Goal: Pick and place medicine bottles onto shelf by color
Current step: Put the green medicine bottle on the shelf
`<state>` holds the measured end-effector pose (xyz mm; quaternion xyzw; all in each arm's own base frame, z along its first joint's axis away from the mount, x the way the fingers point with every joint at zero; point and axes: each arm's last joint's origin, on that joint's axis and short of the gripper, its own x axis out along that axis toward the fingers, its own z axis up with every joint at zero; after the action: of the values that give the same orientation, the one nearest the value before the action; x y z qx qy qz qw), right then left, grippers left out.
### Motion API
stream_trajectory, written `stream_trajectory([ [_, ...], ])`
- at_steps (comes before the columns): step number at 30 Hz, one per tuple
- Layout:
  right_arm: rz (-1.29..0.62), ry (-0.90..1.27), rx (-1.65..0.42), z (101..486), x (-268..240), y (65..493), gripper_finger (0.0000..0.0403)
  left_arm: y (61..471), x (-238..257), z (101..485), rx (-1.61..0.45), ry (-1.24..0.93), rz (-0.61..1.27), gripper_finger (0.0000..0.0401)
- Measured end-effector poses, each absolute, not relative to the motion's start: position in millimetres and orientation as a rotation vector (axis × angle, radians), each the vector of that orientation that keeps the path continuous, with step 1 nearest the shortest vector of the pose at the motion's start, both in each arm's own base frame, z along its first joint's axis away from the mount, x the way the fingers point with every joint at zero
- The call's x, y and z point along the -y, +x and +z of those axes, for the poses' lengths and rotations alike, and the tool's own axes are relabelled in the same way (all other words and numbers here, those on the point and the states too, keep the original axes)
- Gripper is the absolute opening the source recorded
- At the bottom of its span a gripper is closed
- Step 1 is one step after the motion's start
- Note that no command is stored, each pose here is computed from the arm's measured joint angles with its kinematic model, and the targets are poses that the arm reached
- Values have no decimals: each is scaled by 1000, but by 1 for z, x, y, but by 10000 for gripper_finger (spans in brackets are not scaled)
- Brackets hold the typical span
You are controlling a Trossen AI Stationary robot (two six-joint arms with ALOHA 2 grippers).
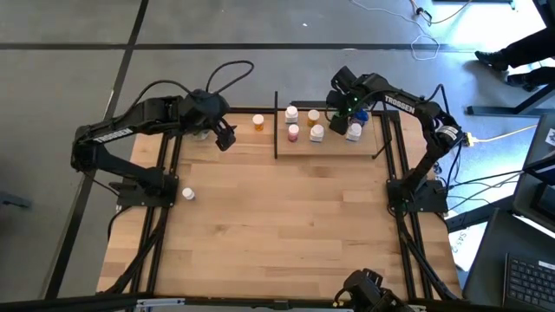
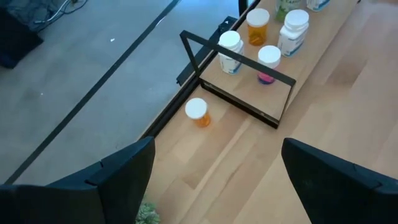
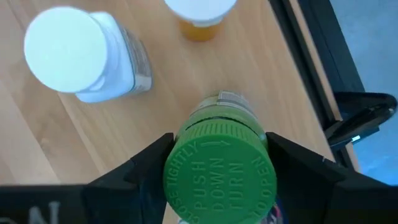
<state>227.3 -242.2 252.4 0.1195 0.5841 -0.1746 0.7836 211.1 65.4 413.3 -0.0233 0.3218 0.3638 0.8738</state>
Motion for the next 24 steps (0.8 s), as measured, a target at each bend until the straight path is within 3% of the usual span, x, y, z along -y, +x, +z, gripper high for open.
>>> stream_trajectory([
  [14, -430, 232, -1270, 248, 244, 227, 255, 212, -66, 414, -658, -51, 760, 346],
  [24, -419, 229, -1283, 247, 243, 227, 245, 212, -66, 414, -642, -90, 775, 346],
])
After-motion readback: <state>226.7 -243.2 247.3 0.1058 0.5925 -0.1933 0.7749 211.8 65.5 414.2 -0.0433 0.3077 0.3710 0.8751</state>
